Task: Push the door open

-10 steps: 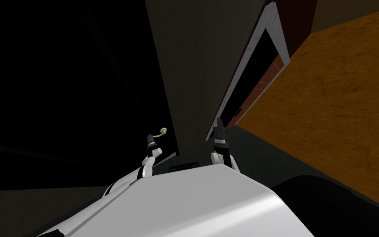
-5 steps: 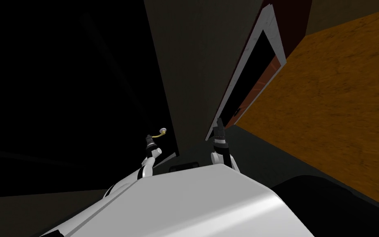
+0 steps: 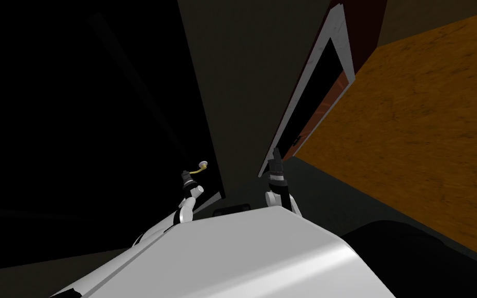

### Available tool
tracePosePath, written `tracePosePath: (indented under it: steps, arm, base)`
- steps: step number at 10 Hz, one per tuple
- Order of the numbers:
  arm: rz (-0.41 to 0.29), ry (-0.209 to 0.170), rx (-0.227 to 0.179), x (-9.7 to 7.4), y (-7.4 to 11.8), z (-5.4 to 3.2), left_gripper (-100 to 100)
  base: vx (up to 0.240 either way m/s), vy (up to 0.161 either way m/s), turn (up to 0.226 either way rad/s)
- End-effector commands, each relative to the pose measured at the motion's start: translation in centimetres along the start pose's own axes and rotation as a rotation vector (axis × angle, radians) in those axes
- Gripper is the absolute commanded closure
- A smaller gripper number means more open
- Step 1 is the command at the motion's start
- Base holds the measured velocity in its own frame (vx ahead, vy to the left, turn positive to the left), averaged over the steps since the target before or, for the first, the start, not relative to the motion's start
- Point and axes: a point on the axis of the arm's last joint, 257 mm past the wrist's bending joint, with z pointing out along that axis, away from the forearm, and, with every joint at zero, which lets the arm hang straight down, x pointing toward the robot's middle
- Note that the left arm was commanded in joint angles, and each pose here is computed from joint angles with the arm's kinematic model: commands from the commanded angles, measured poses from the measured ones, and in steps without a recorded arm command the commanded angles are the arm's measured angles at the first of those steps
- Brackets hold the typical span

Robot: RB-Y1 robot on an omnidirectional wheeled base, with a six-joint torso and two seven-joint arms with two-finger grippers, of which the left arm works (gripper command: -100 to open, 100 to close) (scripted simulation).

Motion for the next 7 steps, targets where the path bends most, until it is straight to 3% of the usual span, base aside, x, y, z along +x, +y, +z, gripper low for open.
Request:
tracePosePath:
  steps: [1,5,7]
  arm:
    - [0.006,-0.047,0.001,-1.7,0.01,0.36,100]
    - [0.005,-0.069,-0.009,-2.1,0.29,0.19,100]
    - [-0.001,-0.109,-0.034,-2.51,0.94,-0.35,100]
  base:
    - [0.086,0.026,-0.047]
    - [0.051,0.016,-0.023]
    - [0.108,0.029,-0.029]
